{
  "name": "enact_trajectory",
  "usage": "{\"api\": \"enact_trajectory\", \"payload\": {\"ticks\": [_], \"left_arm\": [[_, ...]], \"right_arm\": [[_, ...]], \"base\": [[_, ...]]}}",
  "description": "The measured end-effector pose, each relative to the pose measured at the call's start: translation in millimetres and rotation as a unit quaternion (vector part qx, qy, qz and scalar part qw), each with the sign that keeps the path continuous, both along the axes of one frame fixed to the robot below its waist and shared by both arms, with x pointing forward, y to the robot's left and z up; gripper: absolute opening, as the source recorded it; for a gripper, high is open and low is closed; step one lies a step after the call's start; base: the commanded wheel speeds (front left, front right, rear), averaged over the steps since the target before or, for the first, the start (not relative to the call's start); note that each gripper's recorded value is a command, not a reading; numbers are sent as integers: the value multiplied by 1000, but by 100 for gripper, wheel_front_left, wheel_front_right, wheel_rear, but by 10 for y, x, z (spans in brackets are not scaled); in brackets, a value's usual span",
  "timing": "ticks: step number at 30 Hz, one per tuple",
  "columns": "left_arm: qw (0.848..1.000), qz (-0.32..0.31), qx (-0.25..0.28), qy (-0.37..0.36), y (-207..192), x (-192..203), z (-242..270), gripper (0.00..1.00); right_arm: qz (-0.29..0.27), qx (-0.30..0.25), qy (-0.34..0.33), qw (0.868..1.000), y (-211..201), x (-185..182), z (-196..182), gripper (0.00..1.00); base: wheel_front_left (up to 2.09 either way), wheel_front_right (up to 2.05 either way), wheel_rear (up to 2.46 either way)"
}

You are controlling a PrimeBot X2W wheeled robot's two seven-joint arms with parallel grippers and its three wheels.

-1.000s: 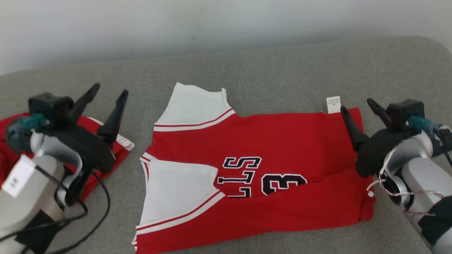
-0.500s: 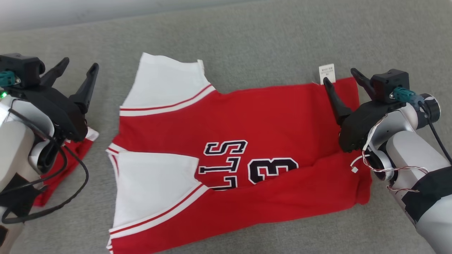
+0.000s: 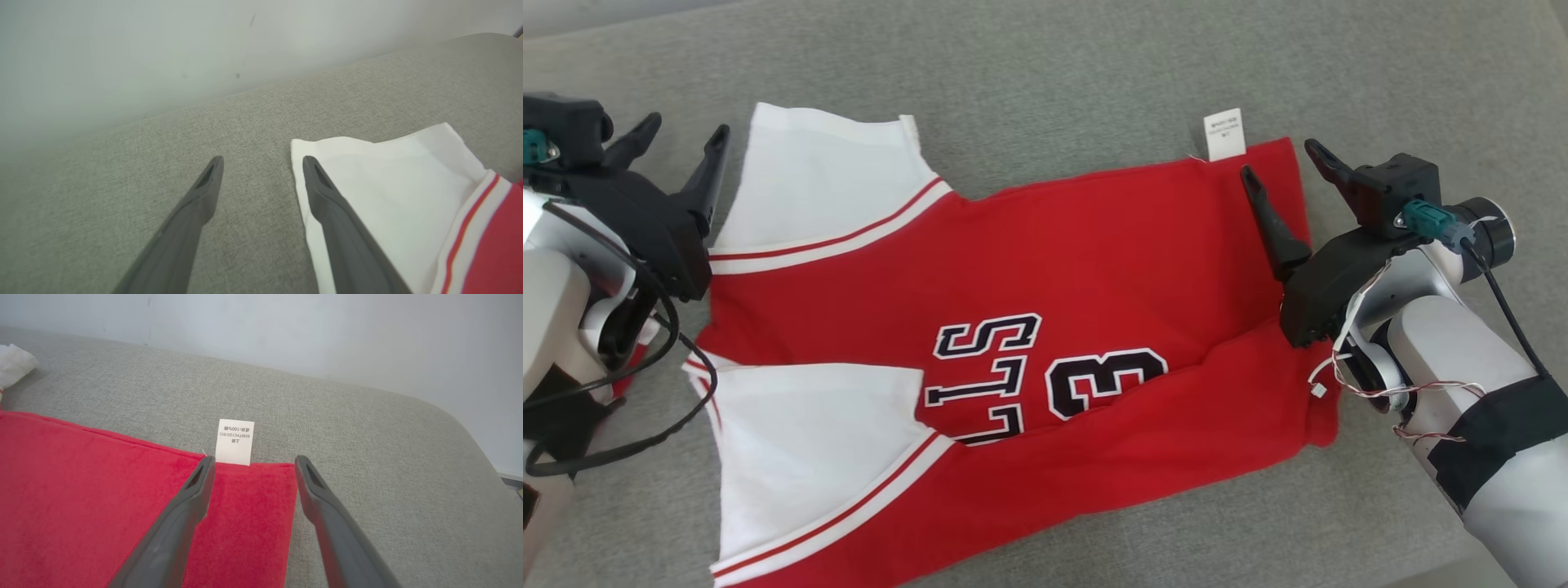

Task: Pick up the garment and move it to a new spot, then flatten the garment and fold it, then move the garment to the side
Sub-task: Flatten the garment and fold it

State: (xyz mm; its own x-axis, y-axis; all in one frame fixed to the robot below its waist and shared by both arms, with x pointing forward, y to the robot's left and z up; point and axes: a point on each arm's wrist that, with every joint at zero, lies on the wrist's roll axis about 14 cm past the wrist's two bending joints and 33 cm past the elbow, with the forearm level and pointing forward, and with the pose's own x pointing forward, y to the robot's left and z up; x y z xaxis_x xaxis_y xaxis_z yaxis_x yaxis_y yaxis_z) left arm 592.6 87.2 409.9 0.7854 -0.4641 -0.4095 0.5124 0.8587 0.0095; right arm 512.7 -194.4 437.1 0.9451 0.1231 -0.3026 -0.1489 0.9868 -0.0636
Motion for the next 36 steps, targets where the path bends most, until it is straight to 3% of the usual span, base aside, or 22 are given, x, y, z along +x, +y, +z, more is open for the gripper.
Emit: {"api": "enact_trajectory", "payload": {"ticks": [7,12,22,23,24,26,36], "left_arm": [[999,-35,13,4,-225,46,-98,100],[998,-28,38,32,-160,69,-288,100],[998,-33,36,51,-259,131,-379,100],[998,-33,36,51,-259,131,-379,87],[997,-34,38,53,-258,129,-392,46],[997,-36,39,52,-267,137,-394,0],[998,-35,23,50,-257,115,-348,0]], "right_arm": [[-12,-10,-3,1000,-132,-59,-19,100],[-18,-18,-2,1000,-203,-97,-40,100],[-23,-25,2,999,-268,-114,-102,100],[-23,-25,2,999,-268,-114,-102,100],[-23,-25,3,999,-269,-114,-108,100],[-23,-25,3,999,-266,-113,-119,100],[-25,-32,5,999,-282,82,-85,100]], "base": [[0,0,0],[0,0,0],[0,0,0],[0,0,0],[0,0,0],[0,0,0],[0,0,0]]}}
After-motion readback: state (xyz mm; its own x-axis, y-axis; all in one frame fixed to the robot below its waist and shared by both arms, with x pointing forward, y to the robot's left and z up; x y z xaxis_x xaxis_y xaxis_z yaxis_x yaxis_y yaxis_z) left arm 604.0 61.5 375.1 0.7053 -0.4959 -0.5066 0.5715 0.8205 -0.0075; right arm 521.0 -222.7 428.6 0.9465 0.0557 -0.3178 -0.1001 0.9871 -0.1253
